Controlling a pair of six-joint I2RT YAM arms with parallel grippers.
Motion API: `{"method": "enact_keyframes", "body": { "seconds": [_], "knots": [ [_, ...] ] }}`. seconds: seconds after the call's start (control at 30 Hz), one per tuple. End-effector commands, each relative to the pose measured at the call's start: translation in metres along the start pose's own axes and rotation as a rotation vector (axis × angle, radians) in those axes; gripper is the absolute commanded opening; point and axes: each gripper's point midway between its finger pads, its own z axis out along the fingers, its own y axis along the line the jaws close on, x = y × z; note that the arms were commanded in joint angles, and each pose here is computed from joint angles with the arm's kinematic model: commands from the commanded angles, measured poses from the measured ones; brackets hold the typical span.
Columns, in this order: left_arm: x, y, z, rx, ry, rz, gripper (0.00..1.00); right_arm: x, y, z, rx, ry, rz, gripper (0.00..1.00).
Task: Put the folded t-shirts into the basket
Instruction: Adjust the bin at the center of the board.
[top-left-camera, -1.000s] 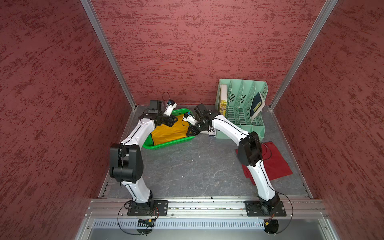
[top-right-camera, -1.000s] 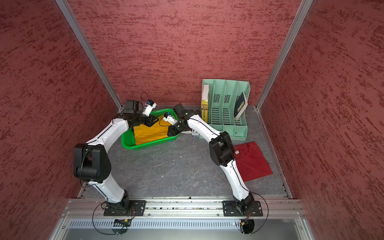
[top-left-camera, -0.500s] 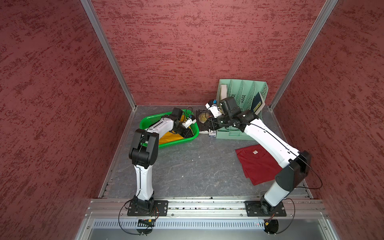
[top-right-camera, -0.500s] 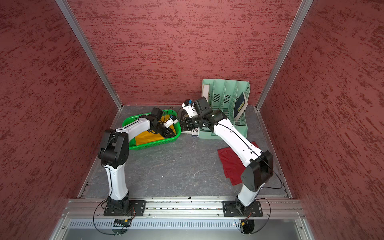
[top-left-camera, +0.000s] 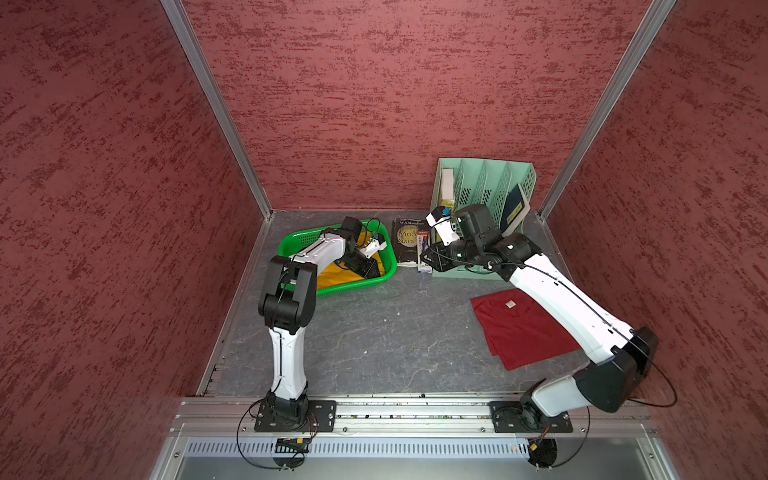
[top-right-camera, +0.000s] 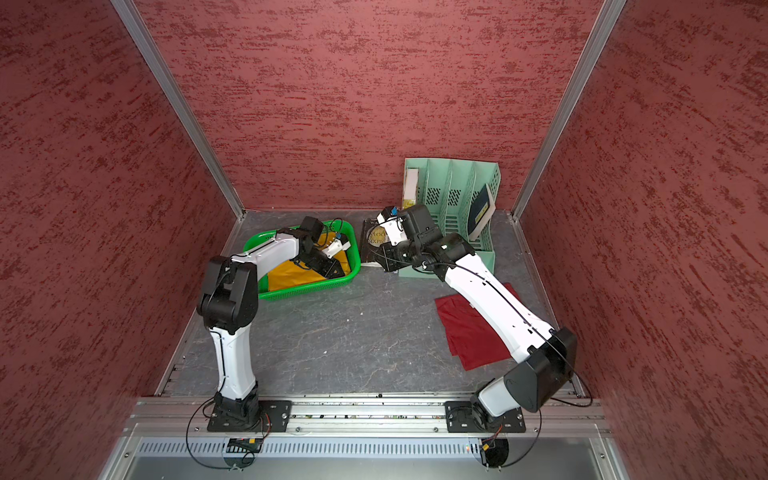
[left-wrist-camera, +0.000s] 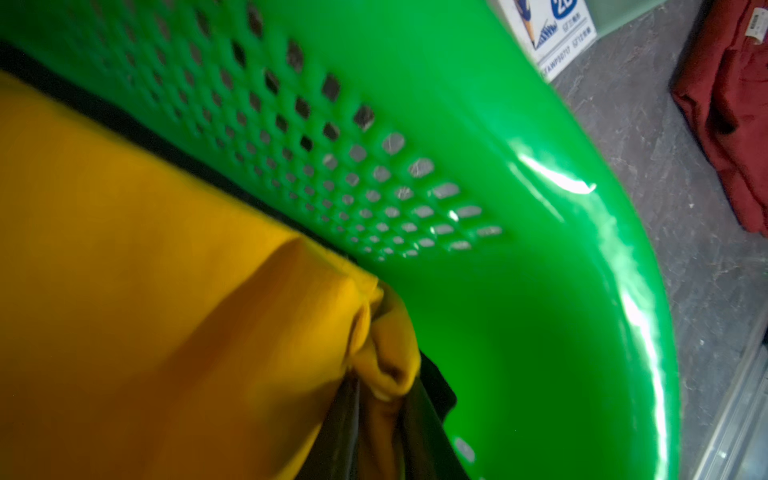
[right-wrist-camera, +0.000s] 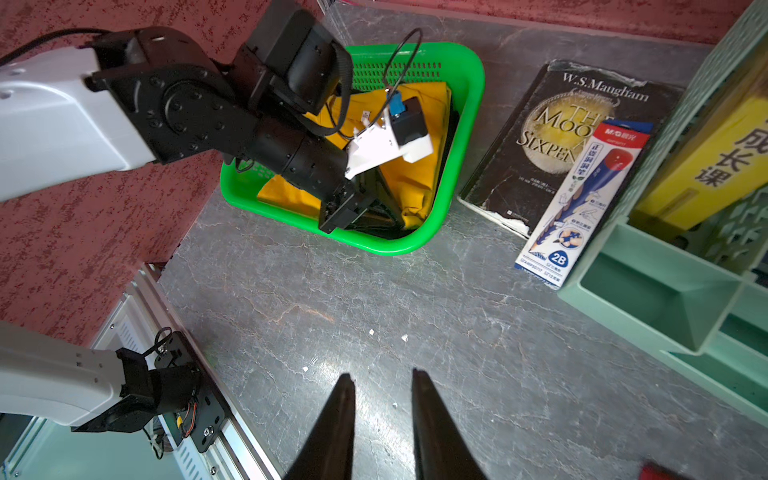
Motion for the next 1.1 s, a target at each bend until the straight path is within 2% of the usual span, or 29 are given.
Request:
{"method": "enact_keyframes", "body": {
  "seconds": [0.0, 0.07, 0.17, 0.43, 0.5, 0.7, 0.8, 0.9, 1.07],
  "knots": [
    [-0.010, -0.007, -0.059, -0.031, -0.151, -0.059, 0.23, 0.002, -0.004, -0.003, 0.024, -0.016, -0.015, 0.27],
    [-0.006, 0.001, -0.077, -0.091, -0.206, -0.097, 0.23, 0.003, -0.004, -0.005, 0.022, -0.022, -0.022, 0.27],
    [0.012, 0.013, -0.082, -0.152, -0.208, -0.128, 0.23, 0.003, -0.001, -0.011, 0.013, -0.035, -0.033, 0.28],
    [0.068, 0.058, -0.032, -0.176, 0.061, -0.188, 0.18, 0.004, 0.005, -0.020, -0.006, -0.028, -0.052, 0.28],
    [0.075, 0.064, -0.029, -0.178, 0.075, -0.207, 0.15, 0.004, 0.005, -0.022, -0.003, -0.027, -0.057, 0.28],
    [0.086, 0.079, -0.034, -0.258, 0.088, -0.234, 0.17, 0.007, 0.002, -0.023, 0.016, -0.025, -0.056, 0.30],
    [0.079, 0.080, -0.047, -0.280, 0.052, -0.263, 0.18, 0.007, 0.002, -0.023, 0.016, -0.023, -0.056, 0.30],
    [0.064, 0.070, -0.072, -0.316, -0.063, -0.249, 0.21, 0.007, 0.002, -0.023, 0.014, -0.025, -0.055, 0.30],
    [0.068, 0.076, -0.114, -0.495, -0.193, -0.319, 0.26, 0.008, 0.002, -0.020, 0.010, -0.018, -0.052, 0.31]
  ]
}}
